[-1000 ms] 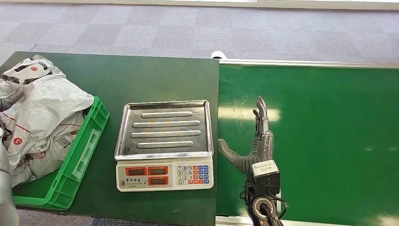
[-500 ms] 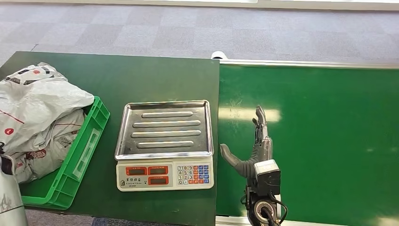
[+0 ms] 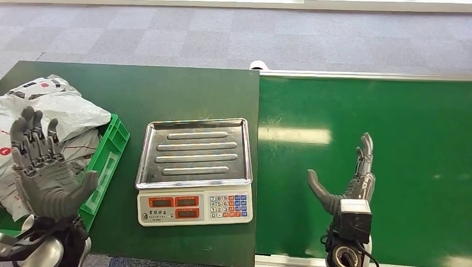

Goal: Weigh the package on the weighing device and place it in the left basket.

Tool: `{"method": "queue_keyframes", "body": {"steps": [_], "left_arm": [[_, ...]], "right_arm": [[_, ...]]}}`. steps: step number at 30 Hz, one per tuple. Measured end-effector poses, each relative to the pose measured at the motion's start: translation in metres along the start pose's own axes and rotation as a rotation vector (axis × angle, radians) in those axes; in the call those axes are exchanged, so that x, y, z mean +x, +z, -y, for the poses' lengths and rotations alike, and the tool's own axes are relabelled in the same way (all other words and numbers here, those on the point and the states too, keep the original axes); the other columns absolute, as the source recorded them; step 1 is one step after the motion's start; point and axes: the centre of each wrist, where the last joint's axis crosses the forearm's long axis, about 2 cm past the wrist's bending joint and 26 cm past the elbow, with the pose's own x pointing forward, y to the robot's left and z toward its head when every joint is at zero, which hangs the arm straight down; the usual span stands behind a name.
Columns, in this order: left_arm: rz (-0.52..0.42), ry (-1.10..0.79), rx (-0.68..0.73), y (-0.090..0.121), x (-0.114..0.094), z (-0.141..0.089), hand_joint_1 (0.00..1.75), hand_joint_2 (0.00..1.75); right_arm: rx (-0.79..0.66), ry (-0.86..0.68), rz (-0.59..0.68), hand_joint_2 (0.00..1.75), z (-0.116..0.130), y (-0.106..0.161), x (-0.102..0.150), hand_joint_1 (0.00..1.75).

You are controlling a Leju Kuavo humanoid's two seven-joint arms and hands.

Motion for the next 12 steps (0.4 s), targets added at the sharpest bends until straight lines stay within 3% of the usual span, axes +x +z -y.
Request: {"method": "queue_keyframes", "body": {"steps": [6,12], "left_arm": [[-0.165,0.180,-0.028,0.034,-0.003,0.022,0.00,1.75],[-0.308,0.314,0.011,0.059,-0.014,0.027,0.00,1.75]], "right_arm": [[-0.087,0.055,-0.021,1.75,0.026,0.010,-0.003,0.00],[-0.162,0.093,-0.036,1.75,0.047,0.021,-0.005,0.00]]}}
